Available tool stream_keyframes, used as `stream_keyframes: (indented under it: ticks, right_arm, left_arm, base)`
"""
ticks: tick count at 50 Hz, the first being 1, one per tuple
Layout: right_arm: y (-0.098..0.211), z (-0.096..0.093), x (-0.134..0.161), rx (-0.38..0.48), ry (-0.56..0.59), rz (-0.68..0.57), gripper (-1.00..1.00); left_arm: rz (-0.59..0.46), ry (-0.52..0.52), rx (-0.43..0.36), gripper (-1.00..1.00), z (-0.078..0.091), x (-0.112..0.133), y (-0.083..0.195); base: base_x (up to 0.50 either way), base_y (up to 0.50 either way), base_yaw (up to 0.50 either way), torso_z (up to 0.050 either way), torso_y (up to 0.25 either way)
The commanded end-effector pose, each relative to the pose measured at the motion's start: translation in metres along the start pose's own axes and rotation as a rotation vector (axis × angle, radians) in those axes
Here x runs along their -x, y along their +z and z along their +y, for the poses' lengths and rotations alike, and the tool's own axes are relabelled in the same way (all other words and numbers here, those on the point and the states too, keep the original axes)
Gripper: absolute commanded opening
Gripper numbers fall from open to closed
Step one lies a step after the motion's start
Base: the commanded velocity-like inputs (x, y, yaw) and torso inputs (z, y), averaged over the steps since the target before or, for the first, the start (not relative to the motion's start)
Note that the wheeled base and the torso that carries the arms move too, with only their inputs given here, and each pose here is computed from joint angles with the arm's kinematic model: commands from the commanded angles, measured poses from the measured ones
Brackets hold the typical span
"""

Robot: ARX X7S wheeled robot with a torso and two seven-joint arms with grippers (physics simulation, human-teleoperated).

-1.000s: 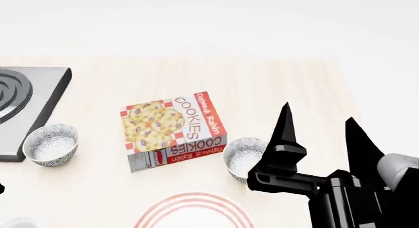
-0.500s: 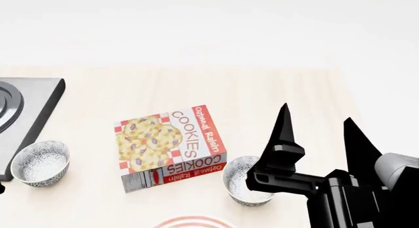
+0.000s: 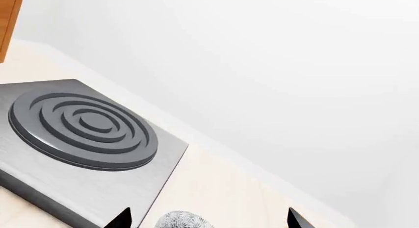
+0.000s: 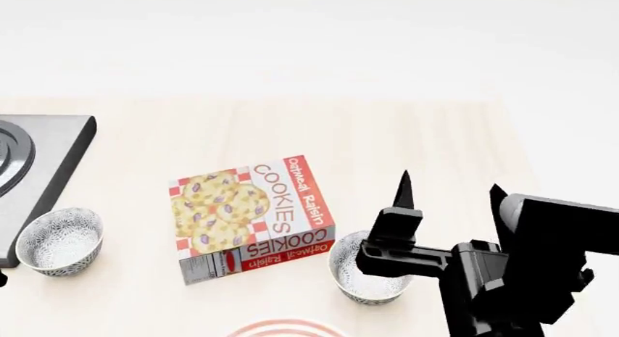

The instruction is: Pick the akita bowl next to the plate and place it on the plate.

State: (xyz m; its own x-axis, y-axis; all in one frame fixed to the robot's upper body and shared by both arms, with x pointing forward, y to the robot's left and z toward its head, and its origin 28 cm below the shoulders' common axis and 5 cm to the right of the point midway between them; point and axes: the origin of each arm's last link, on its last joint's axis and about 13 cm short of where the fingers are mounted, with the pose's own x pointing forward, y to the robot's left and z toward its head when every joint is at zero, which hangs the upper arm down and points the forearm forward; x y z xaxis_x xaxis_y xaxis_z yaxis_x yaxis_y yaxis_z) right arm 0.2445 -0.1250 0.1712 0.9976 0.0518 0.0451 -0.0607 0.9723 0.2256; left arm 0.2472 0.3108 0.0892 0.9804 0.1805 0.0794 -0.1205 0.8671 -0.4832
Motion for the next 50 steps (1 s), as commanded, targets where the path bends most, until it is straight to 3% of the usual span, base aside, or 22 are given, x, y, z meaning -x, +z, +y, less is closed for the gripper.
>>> stream_keyframes:
  ticks: [1, 23, 50]
  right_arm:
    - [-0.004, -0.007, -0.026, 0.057, -0.034, 0.155, 1.00]
    - [-0.004, -0.012, -0.073, 0.154, -0.062, 0.399, 1.00]
    - [-0.010, -0.010, -0.130, 0.270, -0.103, 0.557, 1.00]
  left_arm:
    - [0.001, 0.000, 0.000, 1.00, 0.000, 0.001, 0.001]
    - [0.003, 0.002, -0.001, 1.00, -0.001, 0.000, 0.001]
    - [0.002, 0.002, 0.001, 1.00, 0.002, -0.001, -0.001]
  base:
    - [0.00, 0.00, 0.00, 0.000, 0.000]
    - [0.00, 0.00, 0.00, 0.000, 0.000]
    - [0.00, 0.00, 0.00, 0.000, 0.000]
